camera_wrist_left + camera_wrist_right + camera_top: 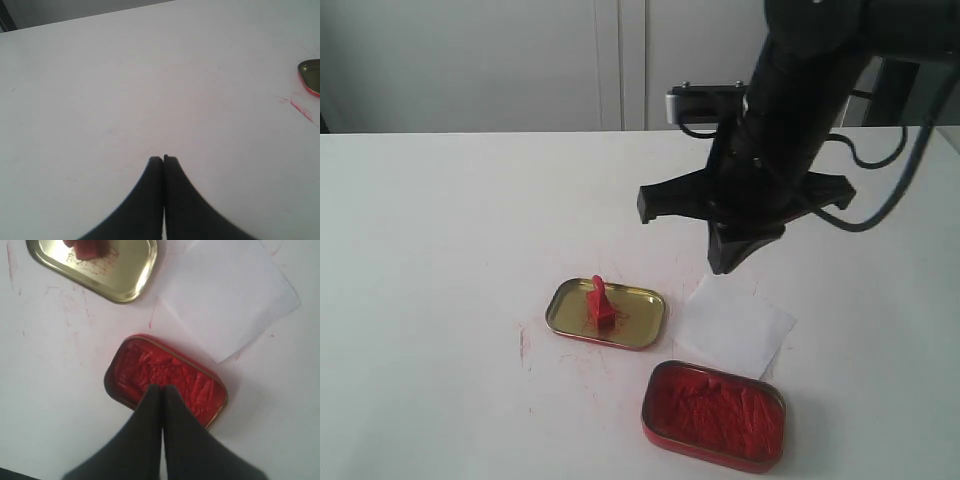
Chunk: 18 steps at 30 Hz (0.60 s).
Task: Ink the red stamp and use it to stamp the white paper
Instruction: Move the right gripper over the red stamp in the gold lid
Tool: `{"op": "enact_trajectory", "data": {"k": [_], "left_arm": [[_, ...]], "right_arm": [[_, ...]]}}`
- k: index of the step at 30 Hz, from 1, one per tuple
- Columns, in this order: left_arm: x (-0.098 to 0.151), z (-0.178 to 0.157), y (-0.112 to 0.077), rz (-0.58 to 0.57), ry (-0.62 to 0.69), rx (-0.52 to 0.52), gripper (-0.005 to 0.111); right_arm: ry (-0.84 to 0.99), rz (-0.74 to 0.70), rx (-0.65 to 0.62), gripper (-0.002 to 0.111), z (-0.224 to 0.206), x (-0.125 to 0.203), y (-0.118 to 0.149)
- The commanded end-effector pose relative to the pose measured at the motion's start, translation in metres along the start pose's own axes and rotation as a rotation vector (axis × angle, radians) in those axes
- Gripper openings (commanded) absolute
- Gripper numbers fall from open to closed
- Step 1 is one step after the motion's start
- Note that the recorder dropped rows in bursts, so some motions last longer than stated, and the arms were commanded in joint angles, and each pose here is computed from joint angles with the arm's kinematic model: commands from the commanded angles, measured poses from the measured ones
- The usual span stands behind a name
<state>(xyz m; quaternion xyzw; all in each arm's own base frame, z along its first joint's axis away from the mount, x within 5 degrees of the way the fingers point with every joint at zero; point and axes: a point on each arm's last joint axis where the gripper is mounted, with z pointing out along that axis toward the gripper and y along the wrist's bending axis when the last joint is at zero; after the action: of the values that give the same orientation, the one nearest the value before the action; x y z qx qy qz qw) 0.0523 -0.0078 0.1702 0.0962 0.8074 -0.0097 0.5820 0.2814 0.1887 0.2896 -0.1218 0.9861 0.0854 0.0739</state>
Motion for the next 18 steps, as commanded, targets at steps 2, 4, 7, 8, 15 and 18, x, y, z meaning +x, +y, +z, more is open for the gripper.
{"op": "enact_trajectory", "data": {"k": [2,4,7,8,15,18], "left_arm": [[0.001,0.000,0.000,-0.001,-0.004,-0.002,0.000],[0.001,0.000,0.000,-0.001,-0.004,-0.002,0.000],[0.001,0.000,0.000,-0.001,-0.004,-0.002,0.000],[0.001,0.000,0.000,-0.001,-0.004,-0.002,0.000],[0.001,0.000,0.000,-0.001,-0.004,-0.002,0.000],[0.001,0.000,0.000,-0.001,-0.004,-0.002,0.000]], "right_arm": [[0.007,-0.042,0.012,0.000,0.009,-0.011,0.022],[0.005,-0.056,0.011,0.000,0.013,-0.015,0.031],[0.009,-0.072,0.007,0.000,0.021,-0.022,0.043],[0.010,-0.073,0.006,0.000,0.024,-0.024,0.047],[0.004,-0.107,0.011,0.000,0.039,-0.038,0.067],[-0.002,-0.118,0.008,0.000,0.045,-0.044,0.074]]}}
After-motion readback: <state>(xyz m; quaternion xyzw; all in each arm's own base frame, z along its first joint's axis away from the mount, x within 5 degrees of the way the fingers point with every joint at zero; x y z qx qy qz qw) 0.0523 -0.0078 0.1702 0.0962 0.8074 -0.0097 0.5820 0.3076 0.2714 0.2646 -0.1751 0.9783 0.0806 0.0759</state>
